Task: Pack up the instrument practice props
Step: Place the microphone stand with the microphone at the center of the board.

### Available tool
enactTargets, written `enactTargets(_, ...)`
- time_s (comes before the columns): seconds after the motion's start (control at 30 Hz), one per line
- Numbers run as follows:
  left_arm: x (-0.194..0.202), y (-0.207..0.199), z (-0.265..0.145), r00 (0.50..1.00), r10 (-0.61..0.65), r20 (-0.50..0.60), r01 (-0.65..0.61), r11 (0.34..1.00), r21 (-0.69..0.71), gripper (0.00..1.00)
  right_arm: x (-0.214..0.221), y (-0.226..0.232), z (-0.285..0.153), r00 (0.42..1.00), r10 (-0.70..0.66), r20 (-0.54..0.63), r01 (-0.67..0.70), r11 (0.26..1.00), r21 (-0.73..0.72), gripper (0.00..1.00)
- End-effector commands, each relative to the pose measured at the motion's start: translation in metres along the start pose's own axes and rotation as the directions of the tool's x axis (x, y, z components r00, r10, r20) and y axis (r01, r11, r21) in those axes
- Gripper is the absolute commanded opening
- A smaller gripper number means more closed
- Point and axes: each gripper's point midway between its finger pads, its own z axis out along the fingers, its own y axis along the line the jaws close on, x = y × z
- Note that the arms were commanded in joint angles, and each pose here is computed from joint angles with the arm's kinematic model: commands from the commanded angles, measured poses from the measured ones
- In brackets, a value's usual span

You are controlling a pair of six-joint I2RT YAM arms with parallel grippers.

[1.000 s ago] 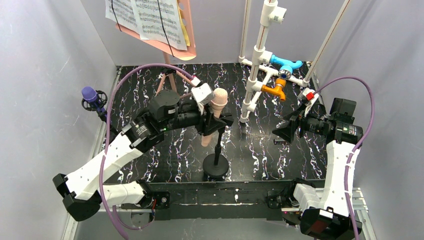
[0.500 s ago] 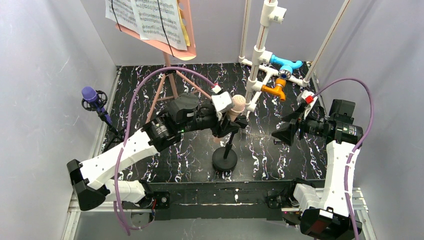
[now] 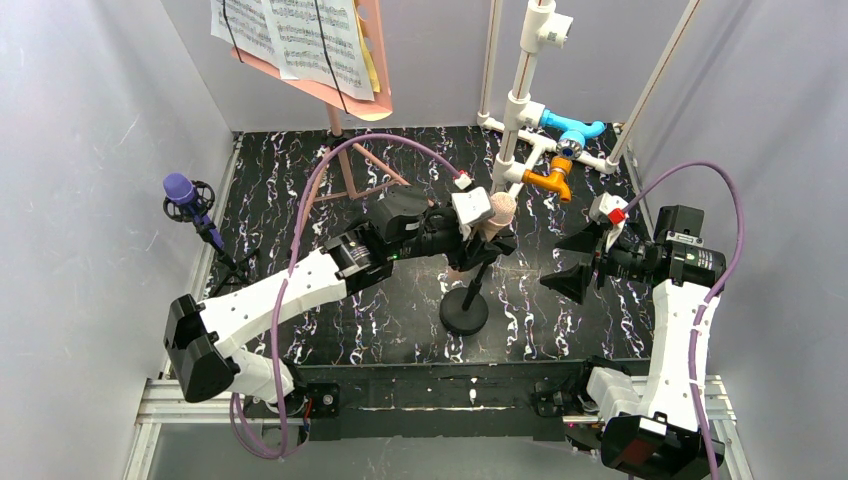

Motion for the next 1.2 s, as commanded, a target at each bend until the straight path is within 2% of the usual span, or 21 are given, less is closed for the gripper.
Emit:
enactTargets(0.0, -0.043, -0.003, 0.000, 0.986, 0.047, 0.162, -0.049, 0.999, 0.009, 0.00, -0.009, 0.008, 0.001, 0.998, -0.044, 0.049, 0.045, 0.998, -0.034, 1.00)
enactTargets(0.23, -0.022, 0.000, 0.003, 0.990, 0.022, 0.137, -0.020, 1.000, -0.014, 0.00, -0.013, 0.010, 0.003, 0.996, -0.045, 0.079, 0.049, 0.997, -0.052, 1.00)
enactTargets(0.4, -0.003, 0.000, 0.002, 0.993, -0.012, 0.119, 0.016, 0.999, -0.028, 0.06, -0.012, 0.011, 0.003, 0.996, -0.036, 0.083, 0.041, 0.997, -0.059, 1.00)
enactTargets(0.6, 0.009, -0.005, -0.007, 0.992, -0.050, 0.112, 0.053, 0.998, -0.029, 0.28, -0.012, 0.014, 0.004, 0.995, -0.022, 0.094, 0.029, 0.997, -0.070, 1.00)
enactTargets(0.8, 0.010, -0.012, -0.024, 0.987, -0.093, 0.129, 0.097, 0.995, -0.028, 0.43, -0.014, 0.016, 0.005, 0.994, -0.012, 0.105, 0.020, 0.997, -0.080, 1.00)
enactTargets(0.9, 0.011, -0.013, -0.032, 0.982, -0.128, 0.139, 0.135, 0.990, -0.043, 0.61, -0.016, 0.019, 0.006, 0.993, -0.002, 0.116, 0.013, 0.996, -0.093, 1.00)
enactTargets(1.07, 0.015, -0.010, -0.046, 0.974, -0.165, 0.155, 0.180, 0.980, -0.088, 0.81, -0.016, 0.027, 0.009, 0.991, 0.010, 0.133, 0.008, 0.992, -0.128, 1.00)
enactTargets(1.13, 0.016, -0.011, -0.053, 0.972, -0.171, 0.162, 0.188, 0.978, -0.096, 0.95, -0.016, 0.030, 0.011, 0.991, 0.007, 0.136, 0.014, 0.989, -0.148, 1.00)
enactTargets(1.17, 0.015, -0.011, -0.056, 0.970, -0.175, 0.168, 0.193, 0.976, -0.098, 0.98, -0.016, 0.032, 0.012, 0.991, 0.002, 0.137, 0.020, 0.987, -0.161, 1.00)
